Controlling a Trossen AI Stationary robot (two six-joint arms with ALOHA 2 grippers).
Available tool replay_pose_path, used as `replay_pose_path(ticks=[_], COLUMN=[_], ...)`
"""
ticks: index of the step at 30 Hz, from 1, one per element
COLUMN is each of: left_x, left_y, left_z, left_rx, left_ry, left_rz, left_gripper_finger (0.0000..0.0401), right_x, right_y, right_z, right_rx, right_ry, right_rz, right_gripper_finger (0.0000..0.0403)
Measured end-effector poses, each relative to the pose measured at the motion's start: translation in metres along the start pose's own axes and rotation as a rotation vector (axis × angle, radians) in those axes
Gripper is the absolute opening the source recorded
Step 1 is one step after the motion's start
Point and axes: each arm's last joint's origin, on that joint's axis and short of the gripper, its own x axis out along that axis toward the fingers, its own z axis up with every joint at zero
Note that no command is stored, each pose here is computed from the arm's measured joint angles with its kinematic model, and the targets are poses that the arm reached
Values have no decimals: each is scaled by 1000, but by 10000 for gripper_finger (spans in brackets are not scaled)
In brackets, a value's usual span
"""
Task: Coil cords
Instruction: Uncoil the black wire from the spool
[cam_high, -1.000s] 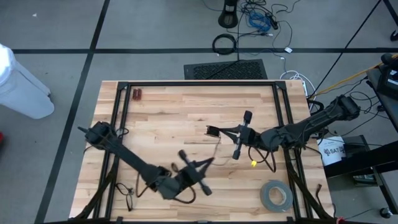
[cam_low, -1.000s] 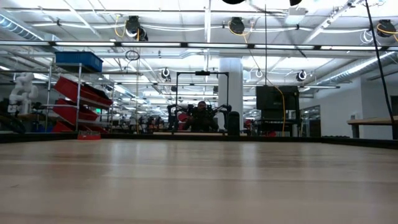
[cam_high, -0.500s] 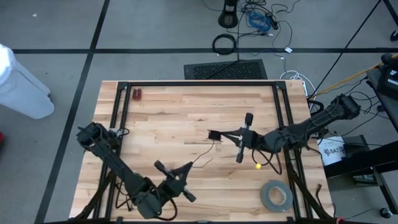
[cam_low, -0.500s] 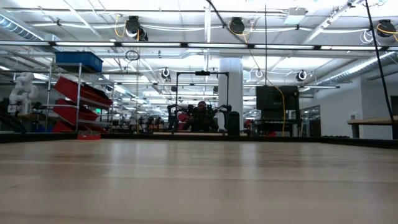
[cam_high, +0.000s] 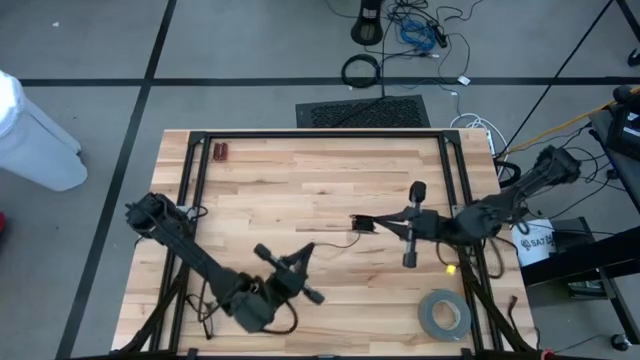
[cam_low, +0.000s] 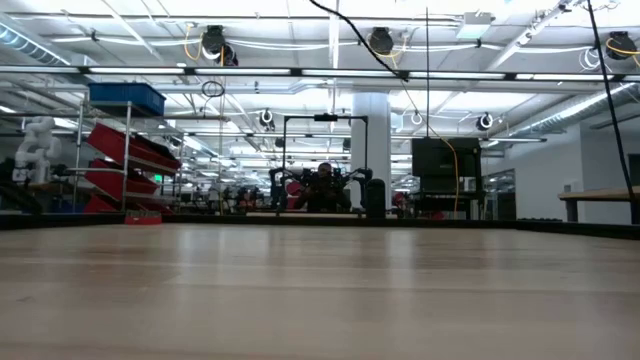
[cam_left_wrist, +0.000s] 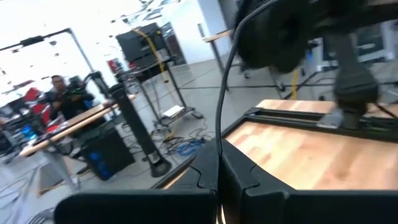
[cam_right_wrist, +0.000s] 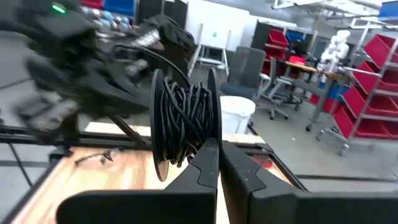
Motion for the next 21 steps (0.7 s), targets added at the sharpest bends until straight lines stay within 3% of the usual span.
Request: replay_pose_path(ticks=[7, 10, 14, 21], left_x=[35, 40, 39, 57], left_y=[13, 16, 10, -9], left_z=[6, 10, 6, -15], left_rx=[105, 117, 91, -140], left_ry=[32, 18, -32, 29], left_rz=[79, 51, -83, -570], left_gripper_finger=[1, 1, 1, 1], right_x=[-19, -24, -29, -36], right_y=[-2, -2, -3, -3], right_z=[12, 16, 22, 32], right_rx=[20, 23, 24, 21], right_ry=[-54, -73, -120, -198], right_rz=[53, 69, 77, 92], right_gripper_finger=[0, 0, 0, 0])
